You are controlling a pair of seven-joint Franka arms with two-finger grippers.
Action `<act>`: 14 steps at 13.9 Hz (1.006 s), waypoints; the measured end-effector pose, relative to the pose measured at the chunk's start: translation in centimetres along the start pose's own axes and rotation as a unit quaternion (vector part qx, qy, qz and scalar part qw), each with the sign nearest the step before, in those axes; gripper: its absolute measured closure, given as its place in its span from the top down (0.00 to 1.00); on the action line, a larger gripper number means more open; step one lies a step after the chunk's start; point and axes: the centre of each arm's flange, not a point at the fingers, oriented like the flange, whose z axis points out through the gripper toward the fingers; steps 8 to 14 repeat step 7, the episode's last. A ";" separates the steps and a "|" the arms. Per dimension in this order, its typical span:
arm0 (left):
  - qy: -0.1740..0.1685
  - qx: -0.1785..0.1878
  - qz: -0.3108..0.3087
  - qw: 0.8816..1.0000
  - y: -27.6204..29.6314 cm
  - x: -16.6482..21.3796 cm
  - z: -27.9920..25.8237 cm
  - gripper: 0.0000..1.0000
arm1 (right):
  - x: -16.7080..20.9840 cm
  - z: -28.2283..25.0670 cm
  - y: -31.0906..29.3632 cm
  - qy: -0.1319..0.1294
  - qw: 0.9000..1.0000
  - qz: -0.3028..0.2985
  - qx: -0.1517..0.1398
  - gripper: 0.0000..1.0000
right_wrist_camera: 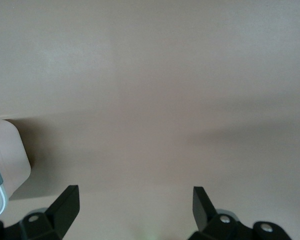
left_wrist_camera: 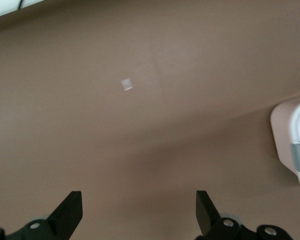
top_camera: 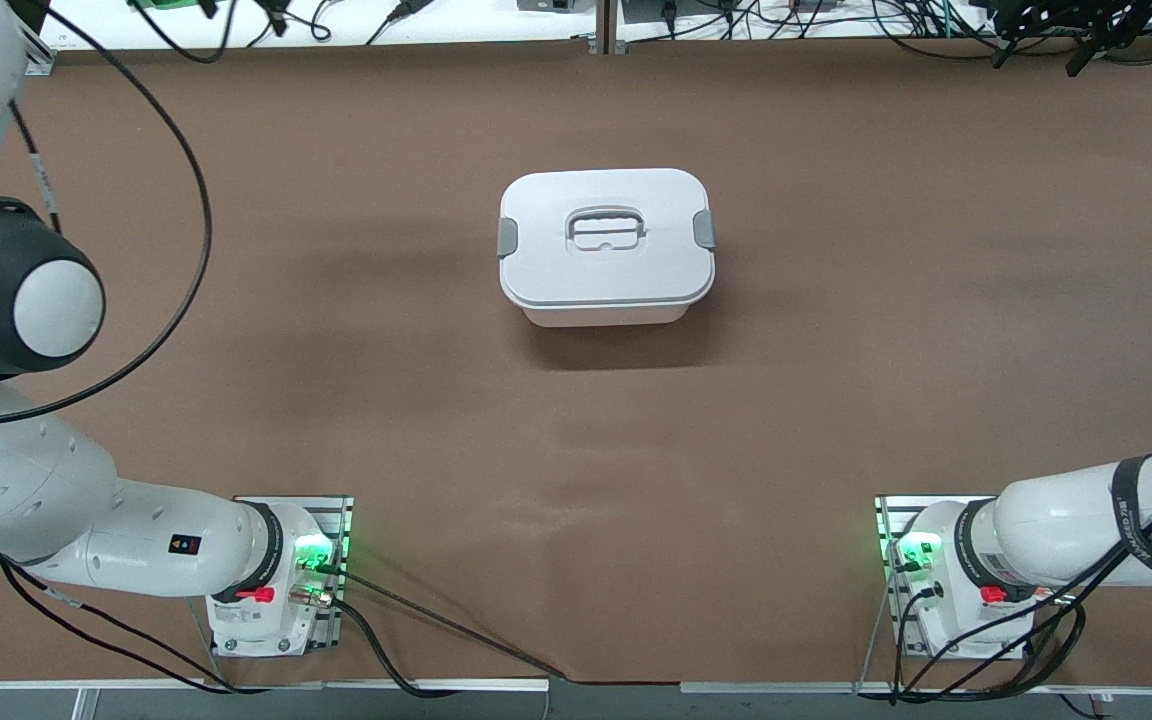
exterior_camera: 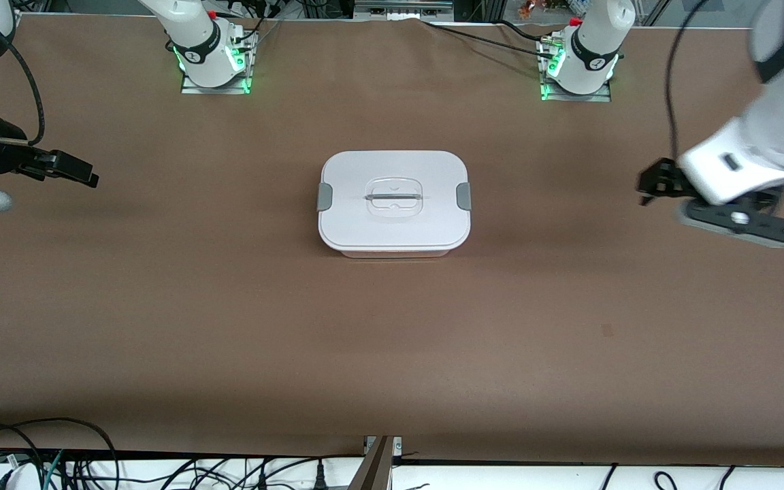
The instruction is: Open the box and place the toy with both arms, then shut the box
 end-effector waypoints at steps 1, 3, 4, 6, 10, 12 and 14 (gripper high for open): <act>0.006 0.001 -0.011 1.000 -1.2 -0.8 0.2 1.00 | 0.0 -0.3 0.0 0.003 1.000 0.000 0.000 1.00; 0.013 0.002 -0.032 0.999 -1.8 -3.2 0.7 1.00 | 0.1 -0.8 0.0 0.008 1.000 -0.002 0.001 1.00; 0.014 0.003 -0.052 0.999 -1.8 -4.2 0.8 1.00 | 0.1 -0.9 0.0 0.009 1.000 -0.006 0.001 1.00; 0.017 0.003 -0.079 0.997 -1.6 -5.4 0.7 1.00 | 0.1 -0.9 0.0 0.009 1.000 -0.011 0.001 1.00; 0.018 0.003 -0.083 0.996 -1.5 -5.5 0.6 1.00 | 0.1 -0.8 0.0 0.009 1.000 -0.011 0.001 1.00; 0.018 0.003 -0.083 0.996 -1.5 -5.5 0.6 1.00 | 0.1 -0.8 0.0 0.009 1.000 -0.011 0.001 1.00; 0.018 0.003 -0.083 0.996 -1.5 -5.5 0.6 1.00 | 0.1 -0.8 0.0 0.009 1.000 -0.011 0.001 1.00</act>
